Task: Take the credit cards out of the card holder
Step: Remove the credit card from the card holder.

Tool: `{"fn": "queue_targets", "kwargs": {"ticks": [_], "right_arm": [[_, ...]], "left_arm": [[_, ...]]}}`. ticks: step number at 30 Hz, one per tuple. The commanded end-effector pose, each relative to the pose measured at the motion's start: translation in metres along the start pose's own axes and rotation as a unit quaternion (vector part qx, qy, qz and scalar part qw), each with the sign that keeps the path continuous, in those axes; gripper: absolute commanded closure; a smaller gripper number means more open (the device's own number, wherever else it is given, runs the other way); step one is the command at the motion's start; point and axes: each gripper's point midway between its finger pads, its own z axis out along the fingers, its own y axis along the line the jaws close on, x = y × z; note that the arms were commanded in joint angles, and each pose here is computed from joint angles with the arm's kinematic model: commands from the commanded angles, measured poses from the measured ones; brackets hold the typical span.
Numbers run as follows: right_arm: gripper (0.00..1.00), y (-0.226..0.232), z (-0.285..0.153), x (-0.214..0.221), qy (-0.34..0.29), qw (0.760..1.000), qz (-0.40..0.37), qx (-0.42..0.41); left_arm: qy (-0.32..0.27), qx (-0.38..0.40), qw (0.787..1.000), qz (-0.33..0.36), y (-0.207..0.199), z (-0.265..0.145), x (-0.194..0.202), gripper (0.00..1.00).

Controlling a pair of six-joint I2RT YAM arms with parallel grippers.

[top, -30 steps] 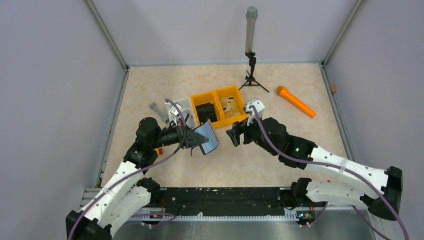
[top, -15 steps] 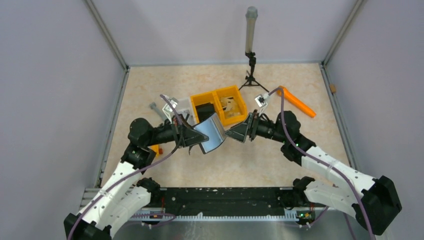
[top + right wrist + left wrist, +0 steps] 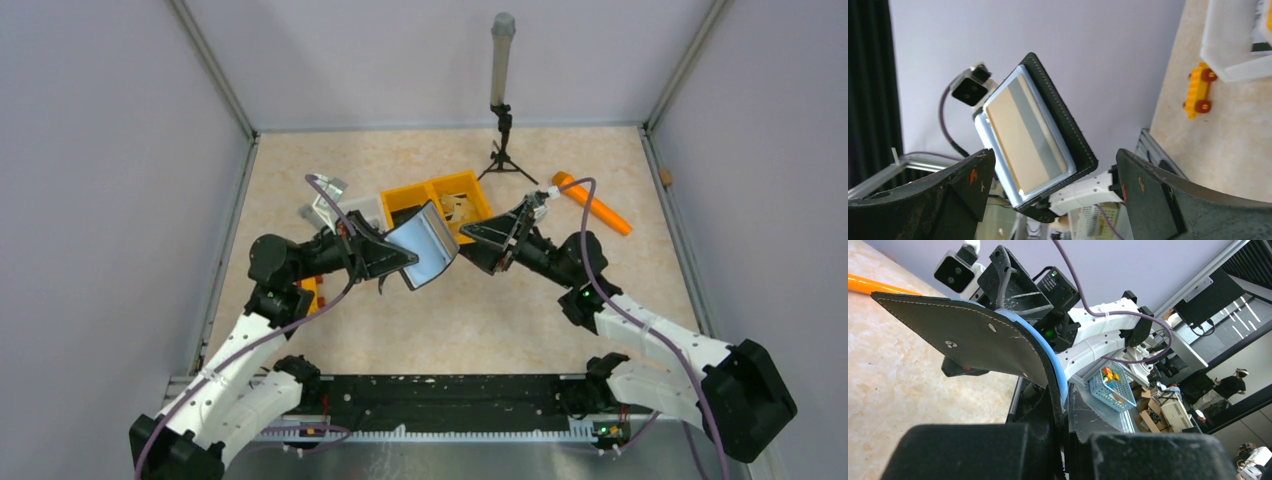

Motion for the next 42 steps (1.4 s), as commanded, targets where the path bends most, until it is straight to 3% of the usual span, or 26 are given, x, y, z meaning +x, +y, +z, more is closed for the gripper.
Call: {"fn": "queue_targets", "kwargs": {"ticks": [1, 12, 17, 23, 29, 37, 42], "right_arm": [[0.07, 0.048, -0.005, -0.005, -0.005, 0.993, 0.080, -0.088], [0.07, 0.063, -0.001, 0.000, -0.001, 0.989, 0.092, -0.112], [0.12, 0.072, 0.003, -0.005, -0.009, 0.989, 0.087, -0.120], [0.31, 0.062, 0.003, -0.015, -0.041, 0.992, 0.063, -0.102], [0.44, 0.066, 0.003, -0.014, -0.038, 0.993, 0.036, -0.104], [0.53, 0.087, -0.002, -0.007, -0.017, 0.987, 0.013, -0.161], [0.57, 0.101, -0.001, 0.008, 0.025, 0.981, -0.047, -0.184]], "left_arm": [[-0.036, 0.033, 0.998, 0.051, -0.021, 0.005, -0.024, 1.00], [-0.047, 0.042, 0.997, 0.054, -0.020, 0.010, -0.032, 1.00], [-0.036, 0.031, 0.998, 0.043, -0.012, 0.009, -0.025, 1.00], [-0.036, 0.024, 0.998, 0.044, -0.012, 0.004, -0.018, 1.00], [-0.037, 0.017, 0.998, 0.050, -0.014, 0.002, -0.017, 1.00], [-0.030, 0.022, 0.998, 0.042, -0.011, 0.004, -0.016, 1.00], [-0.021, 0.021, 0.999, 0.036, -0.007, 0.006, -0.014, 1.00]]}}
